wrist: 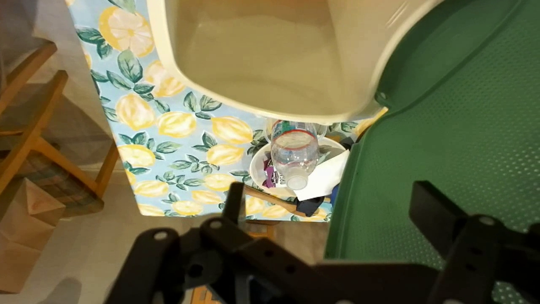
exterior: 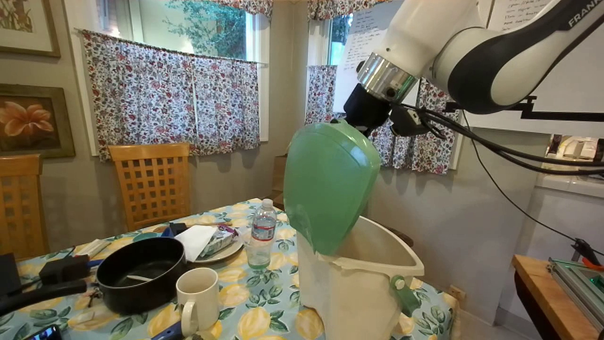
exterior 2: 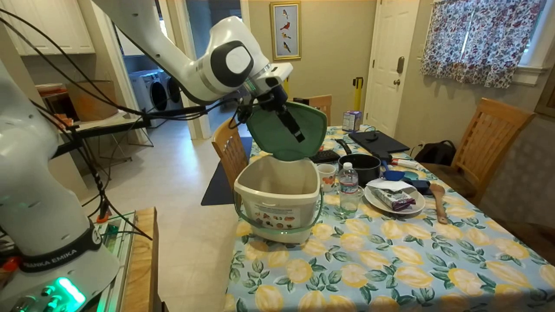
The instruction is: Open the trash can and rotate it 90 degrees counterclockwise
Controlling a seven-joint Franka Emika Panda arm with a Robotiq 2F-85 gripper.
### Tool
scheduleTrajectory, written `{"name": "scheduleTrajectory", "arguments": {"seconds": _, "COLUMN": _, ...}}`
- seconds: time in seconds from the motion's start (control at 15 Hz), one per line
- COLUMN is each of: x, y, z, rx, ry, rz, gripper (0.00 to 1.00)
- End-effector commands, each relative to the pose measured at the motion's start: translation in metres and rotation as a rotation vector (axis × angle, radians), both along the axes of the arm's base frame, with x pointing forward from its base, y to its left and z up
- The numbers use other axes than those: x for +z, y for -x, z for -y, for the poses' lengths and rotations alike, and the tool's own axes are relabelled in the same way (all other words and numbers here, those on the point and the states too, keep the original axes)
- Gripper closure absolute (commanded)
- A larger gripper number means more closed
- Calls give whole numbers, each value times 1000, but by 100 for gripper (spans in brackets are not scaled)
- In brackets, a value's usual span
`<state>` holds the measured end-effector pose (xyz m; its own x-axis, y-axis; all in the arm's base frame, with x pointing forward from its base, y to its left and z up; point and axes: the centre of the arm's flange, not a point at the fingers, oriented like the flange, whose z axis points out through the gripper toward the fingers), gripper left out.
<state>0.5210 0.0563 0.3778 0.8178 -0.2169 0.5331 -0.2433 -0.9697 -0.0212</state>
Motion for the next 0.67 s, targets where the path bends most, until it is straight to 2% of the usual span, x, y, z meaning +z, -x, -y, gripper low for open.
{"name": "scheduleTrajectory", "arguments": {"seconds": 0.0, "x": 9, "y": -16, "z": -9, "rx": 11, "ry": -15, "rz": 3, "gripper": 0}}
{"name": "scheduleTrajectory", "arguments": {"seconds": 0.6, "x": 10, "y": -24, "z": -24, "rx": 53, "ry": -10, "rz": 9, "gripper": 0}}
